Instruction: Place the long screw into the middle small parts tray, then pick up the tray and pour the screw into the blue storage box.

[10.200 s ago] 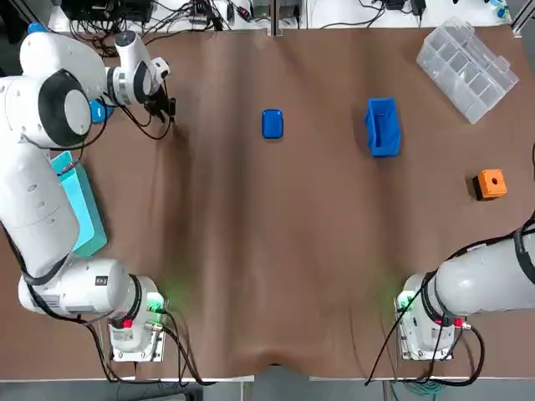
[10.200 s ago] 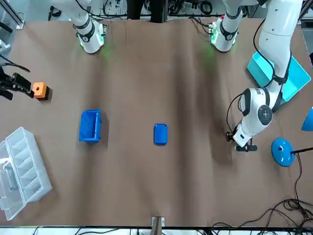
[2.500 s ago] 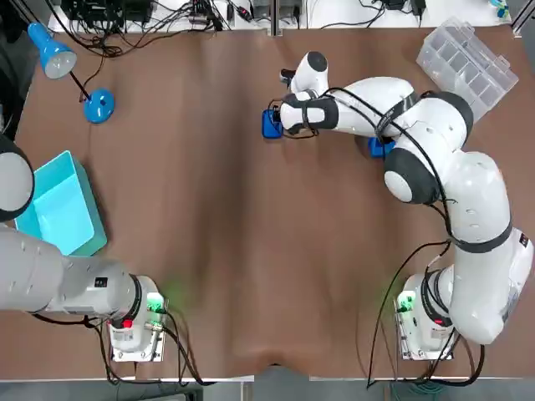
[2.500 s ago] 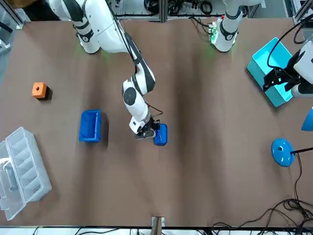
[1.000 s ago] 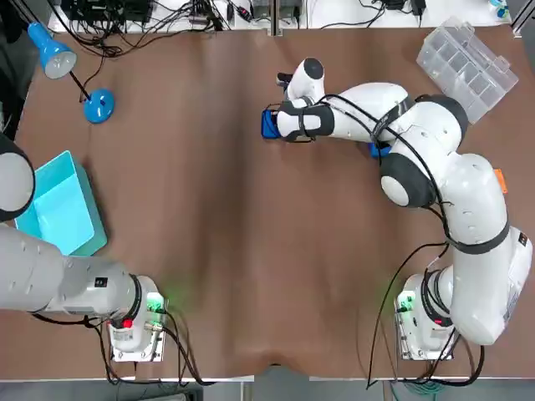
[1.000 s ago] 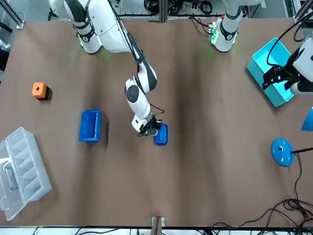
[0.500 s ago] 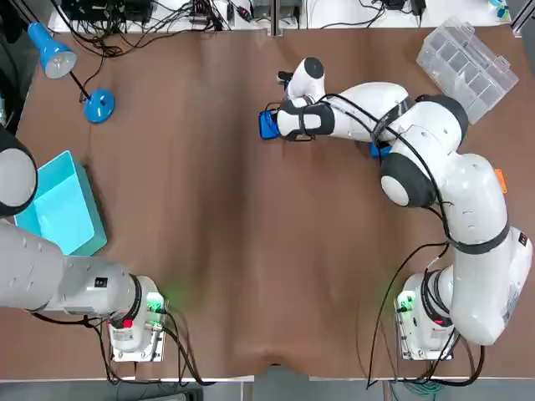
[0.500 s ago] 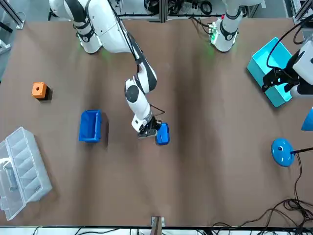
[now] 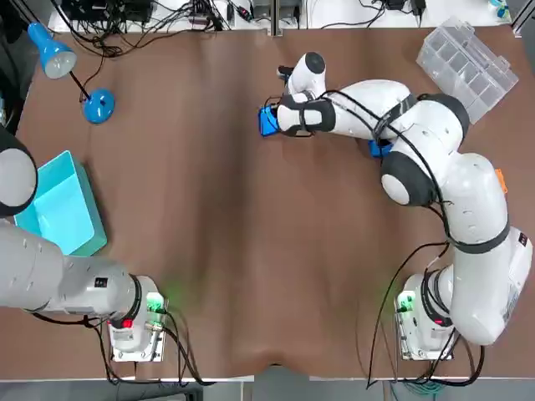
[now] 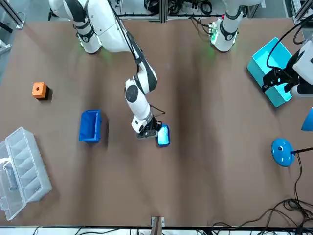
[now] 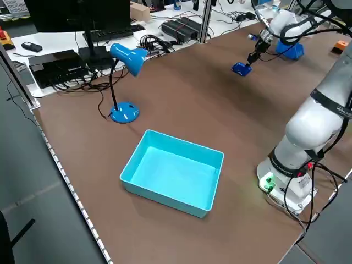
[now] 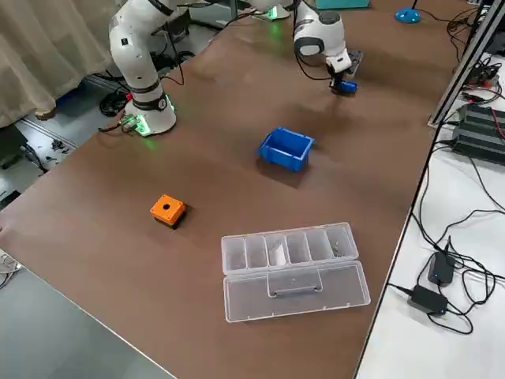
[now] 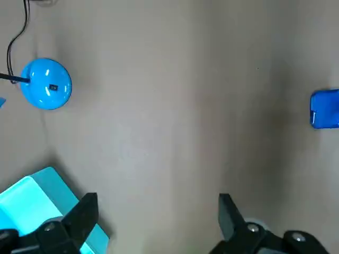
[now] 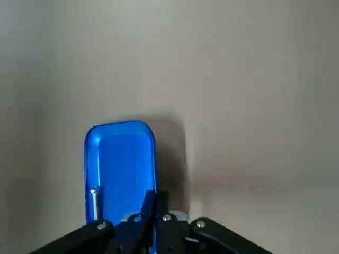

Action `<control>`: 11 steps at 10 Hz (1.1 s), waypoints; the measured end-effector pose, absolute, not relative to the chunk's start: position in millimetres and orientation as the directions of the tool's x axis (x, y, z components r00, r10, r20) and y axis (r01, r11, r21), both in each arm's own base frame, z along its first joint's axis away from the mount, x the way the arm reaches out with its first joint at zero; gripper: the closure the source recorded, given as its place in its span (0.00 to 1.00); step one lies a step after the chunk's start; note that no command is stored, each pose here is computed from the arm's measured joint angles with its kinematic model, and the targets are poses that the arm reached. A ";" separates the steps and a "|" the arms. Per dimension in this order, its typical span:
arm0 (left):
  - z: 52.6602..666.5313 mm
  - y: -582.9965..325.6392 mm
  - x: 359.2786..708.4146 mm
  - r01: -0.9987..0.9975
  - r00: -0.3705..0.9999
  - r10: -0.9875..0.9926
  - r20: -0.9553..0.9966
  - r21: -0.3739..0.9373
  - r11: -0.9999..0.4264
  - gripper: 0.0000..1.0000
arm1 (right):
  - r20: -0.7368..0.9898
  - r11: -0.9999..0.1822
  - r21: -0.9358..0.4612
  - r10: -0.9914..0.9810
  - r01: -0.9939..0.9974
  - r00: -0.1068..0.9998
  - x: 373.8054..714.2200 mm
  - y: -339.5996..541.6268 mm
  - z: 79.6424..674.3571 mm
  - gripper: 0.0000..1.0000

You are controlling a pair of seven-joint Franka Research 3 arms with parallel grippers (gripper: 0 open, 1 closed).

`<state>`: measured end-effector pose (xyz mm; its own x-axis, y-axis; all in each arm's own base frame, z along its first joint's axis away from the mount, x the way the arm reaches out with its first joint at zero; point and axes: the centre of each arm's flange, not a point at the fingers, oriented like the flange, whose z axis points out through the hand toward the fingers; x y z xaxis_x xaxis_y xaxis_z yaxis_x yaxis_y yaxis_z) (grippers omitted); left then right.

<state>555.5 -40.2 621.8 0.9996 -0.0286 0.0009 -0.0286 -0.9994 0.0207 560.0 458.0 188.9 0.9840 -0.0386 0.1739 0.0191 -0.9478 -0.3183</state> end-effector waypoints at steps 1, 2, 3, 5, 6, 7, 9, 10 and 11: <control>621.8 -40.2 555.5 -0.029 1.000 -0.029 0.001 0.021 -0.999 0.00 | 0.158 -0.944 -0.329 -0.064 -0.008 0.985 567.2 451.2 190.7 0.96; 621.7 -40.2 555.6 -0.029 1.000 -0.029 0.001 0.021 -0.999 0.00 | 0.142 -0.940 -0.339 -0.087 -0.034 0.986 572.9 445.3 191.9 0.96; 621.6 -40.2 555.7 -0.029 1.000 -0.029 0.001 0.021 -0.999 0.00 | 0.116 -0.932 -0.356 -0.114 -0.066 0.987 575.8 442.4 192.9 0.96; 621.1 -40.2 555.9 -0.029 1.000 -0.029 0.000 0.021 -0.999 0.00 | 0.077 -0.915 -0.386 -0.159 -0.118 0.984 582.9 436.6 199.5 0.96; 620.7 -40.3 556.1 -0.029 1.000 -0.029 -0.001 0.021 -0.999 0.00 | 0.059 -0.908 -0.397 -0.173 -0.136 0.983 590.3 430.0 209.0 0.96; 620.3 -40.3 556.3 -0.029 1.000 -0.029 -0.002 0.021 -0.999 0.00 | 0.048 -0.899 -0.410 -0.188 -0.152 0.981 599.4 420.3 224.5 0.97; 619.7 -40.5 556.6 -0.029 1.000 -0.029 -0.003 0.021 -0.999 0.00 | 0.032 -0.883 -0.435 -0.214 -0.179 0.976 617.4 395.0 263.0 0.97; 619.1 -40.5 556.9 -0.029 1.000 -0.029 -0.004 0.021 -0.999 0.00 | 0.019 -0.879 -0.440 -0.211 -0.182 0.977 625.1 377.6 280.3 0.97; 618.1 -40.6 557.4 -0.029 1.000 -0.029 -0.006 0.021 -0.999 0.00 | 0.008 -0.879 -0.442 -0.206 -0.181 0.979 631.6 355.9 294.3 0.97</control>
<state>557.4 -40.6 618.1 0.9996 -0.0291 -0.0057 -0.0290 -0.9994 0.0207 631.6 355.9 294.3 0.9786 -0.2058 0.0077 -0.1813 -0.8785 -0.4419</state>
